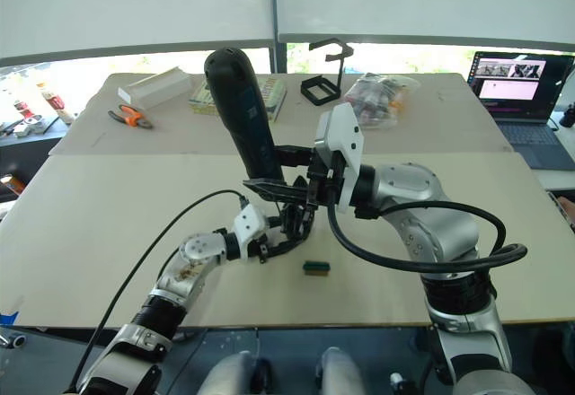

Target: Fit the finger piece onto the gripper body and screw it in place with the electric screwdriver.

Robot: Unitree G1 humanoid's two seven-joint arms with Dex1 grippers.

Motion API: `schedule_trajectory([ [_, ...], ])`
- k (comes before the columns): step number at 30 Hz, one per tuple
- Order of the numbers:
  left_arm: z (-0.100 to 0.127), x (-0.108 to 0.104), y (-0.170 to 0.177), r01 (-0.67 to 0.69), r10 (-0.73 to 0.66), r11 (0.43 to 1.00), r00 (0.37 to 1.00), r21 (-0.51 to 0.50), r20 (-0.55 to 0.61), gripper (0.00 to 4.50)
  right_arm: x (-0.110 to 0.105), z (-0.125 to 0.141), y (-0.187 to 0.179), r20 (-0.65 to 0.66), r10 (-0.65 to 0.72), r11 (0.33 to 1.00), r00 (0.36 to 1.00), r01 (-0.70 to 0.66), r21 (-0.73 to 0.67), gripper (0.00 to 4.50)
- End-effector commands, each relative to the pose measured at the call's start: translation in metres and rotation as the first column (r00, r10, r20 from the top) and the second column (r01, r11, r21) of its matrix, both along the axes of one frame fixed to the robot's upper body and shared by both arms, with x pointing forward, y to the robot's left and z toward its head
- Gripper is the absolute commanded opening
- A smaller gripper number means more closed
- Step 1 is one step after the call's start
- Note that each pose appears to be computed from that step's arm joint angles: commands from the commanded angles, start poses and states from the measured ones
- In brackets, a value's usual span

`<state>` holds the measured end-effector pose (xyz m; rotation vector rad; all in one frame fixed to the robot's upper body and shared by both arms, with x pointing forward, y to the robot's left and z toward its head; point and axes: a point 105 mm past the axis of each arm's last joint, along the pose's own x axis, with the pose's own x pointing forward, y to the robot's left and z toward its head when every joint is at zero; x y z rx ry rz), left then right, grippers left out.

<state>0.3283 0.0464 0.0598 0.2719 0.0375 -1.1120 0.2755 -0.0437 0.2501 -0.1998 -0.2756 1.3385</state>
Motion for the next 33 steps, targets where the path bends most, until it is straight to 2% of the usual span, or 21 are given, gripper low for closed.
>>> schedule_trajectory([
  [1,0.015,0.000,-0.006,0.027,-0.026,0.999,0.999,-0.020,0.045,2.30,-0.006,0.016,0.001,0.079,0.017,0.999,0.997,-0.020,0.036,1.92],
  [14,0.015,0.000,-0.005,0.026,-0.025,0.999,0.999,-0.021,0.046,2.30,-0.007,0.009,0.002,0.091,0.023,1.000,0.996,-0.024,0.017,1.92],
  [25,0.016,0.001,-0.006,0.026,-0.025,0.999,0.999,-0.022,0.047,2.30,-0.008,0.022,-0.001,0.100,0.022,0.999,0.995,-0.026,0.039,1.92],
  [33,0.016,0.001,-0.006,0.025,-0.024,0.999,0.999,-0.022,0.047,2.30,-0.015,0.019,0.002,0.144,0.052,0.999,0.988,-0.054,0.009,1.92],
])
